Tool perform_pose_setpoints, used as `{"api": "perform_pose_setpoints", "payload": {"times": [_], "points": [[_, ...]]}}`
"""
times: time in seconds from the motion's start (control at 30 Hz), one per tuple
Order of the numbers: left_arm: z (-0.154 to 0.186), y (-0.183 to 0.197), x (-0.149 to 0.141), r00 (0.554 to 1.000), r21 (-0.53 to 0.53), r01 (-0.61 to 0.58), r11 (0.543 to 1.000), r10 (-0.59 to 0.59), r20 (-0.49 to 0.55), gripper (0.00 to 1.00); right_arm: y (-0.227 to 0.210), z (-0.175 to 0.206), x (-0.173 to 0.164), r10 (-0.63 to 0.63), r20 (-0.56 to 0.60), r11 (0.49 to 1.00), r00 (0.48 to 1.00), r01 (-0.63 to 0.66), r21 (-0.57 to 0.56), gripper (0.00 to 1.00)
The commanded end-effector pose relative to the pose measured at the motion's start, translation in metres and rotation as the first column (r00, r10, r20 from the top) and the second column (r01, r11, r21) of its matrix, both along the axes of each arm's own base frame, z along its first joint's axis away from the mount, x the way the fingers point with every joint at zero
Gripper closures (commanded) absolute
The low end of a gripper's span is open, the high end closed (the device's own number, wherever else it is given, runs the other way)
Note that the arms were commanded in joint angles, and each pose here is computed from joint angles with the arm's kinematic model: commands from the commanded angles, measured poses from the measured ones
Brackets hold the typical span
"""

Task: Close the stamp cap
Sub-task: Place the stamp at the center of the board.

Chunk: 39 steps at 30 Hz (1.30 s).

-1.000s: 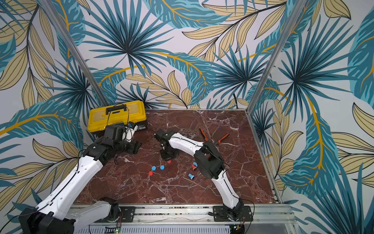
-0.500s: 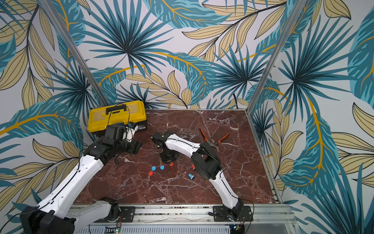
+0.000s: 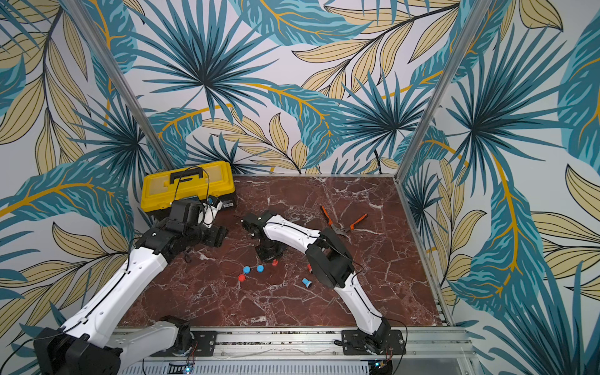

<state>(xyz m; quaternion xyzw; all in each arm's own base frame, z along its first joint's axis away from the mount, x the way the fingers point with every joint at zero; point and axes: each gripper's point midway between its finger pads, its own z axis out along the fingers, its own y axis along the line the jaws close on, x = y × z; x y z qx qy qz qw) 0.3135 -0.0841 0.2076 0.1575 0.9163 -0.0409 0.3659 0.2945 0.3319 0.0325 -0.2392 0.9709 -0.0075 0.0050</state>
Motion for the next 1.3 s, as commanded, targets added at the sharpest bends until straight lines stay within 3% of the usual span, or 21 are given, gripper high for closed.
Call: {"api": "perform_pose_setpoints", "payload": {"times": [0.0, 0.27, 0.63, 0.97, 1.27], "points": [[0.002, 0.003, 0.002, 1.0, 0.008, -0.007, 1.0, 0.007, 0.009, 0.22, -0.012, -0.017, 0.007, -0.049, -0.011, 0.999, 0.999, 0.049, 0.012, 1.0], [0.003, 0.004, 0.001, 1.0, 0.008, -0.009, 1.0, 0.009, 0.011, 0.22, -0.065, 0.025, 0.034, -0.171, 0.038, 0.984, 0.985, 0.169, 0.058, 1.0], [0.003, 0.004, 0.001, 1.0, 0.009, -0.012, 1.0, 0.012, 0.015, 0.22, -0.154, 0.021, 0.07, -0.34, 0.042, 0.94, 0.939, 0.34, 0.013, 1.0], [0.004, 0.005, 0.001, 1.0, 0.013, -0.014, 1.0, 0.014, 0.017, 0.22, -0.176, 0.018, 0.115, -0.396, 0.045, 0.918, 0.917, 0.395, 0.022, 0.98], [0.004, 0.005, 0.001, 1.0, 0.012, -0.012, 1.0, 0.012, 0.019, 0.22, -0.186, 0.004, 0.125, -0.412, 0.021, 0.911, 0.911, 0.412, -0.001, 0.94]]}}
